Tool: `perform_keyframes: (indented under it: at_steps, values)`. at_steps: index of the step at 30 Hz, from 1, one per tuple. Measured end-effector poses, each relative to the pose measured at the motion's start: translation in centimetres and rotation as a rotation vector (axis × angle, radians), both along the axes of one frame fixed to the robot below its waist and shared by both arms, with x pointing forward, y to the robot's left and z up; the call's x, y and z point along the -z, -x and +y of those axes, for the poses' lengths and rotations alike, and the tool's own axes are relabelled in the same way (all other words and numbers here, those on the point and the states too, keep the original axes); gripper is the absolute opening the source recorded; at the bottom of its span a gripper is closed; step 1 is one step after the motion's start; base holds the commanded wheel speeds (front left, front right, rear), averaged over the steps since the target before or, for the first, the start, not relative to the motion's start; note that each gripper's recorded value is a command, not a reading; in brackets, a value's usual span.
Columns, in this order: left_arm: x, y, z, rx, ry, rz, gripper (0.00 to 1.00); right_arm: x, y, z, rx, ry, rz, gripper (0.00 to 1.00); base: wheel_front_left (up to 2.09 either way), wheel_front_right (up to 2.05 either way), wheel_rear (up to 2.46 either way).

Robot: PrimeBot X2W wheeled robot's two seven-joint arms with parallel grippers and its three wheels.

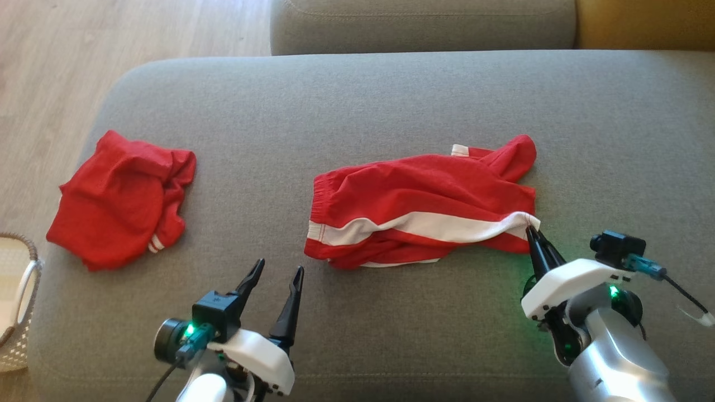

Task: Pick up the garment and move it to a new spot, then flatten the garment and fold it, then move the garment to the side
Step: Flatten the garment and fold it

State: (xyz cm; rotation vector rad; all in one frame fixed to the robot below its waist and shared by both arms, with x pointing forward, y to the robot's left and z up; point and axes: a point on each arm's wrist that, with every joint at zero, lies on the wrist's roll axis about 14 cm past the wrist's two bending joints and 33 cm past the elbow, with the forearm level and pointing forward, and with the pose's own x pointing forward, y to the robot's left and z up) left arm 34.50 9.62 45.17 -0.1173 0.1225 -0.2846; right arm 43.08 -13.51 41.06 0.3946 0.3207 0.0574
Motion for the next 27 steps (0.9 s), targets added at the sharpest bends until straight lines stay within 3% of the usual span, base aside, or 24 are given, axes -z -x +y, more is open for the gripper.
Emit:
perform_keyframes:
  at_steps: [12, 17, 27]
  values:
    - [0.7, -1.8, -3.2, 0.120, -0.029, 0.045, 1.00, -0.5, 2.1, -0.5, -0.047, 0.079, -0.048, 0.00, 0.00, 0.00, 0.00]
    - [0.7, -2.8, -3.9, 0.115, 0.033, 0.072, 1.00, -0.8, 2.3, -1.1, -0.035, 0.084, -0.060, 0.00, 0.00, 0.00, 0.00]
    - [1.0, -3.3, -4.1, 0.136, 0.015, 0.084, 0.97, -1.3, 2.2, -1.1, -0.035, 0.086, -0.077, 0.00, 0.00, 0.00, 0.00]
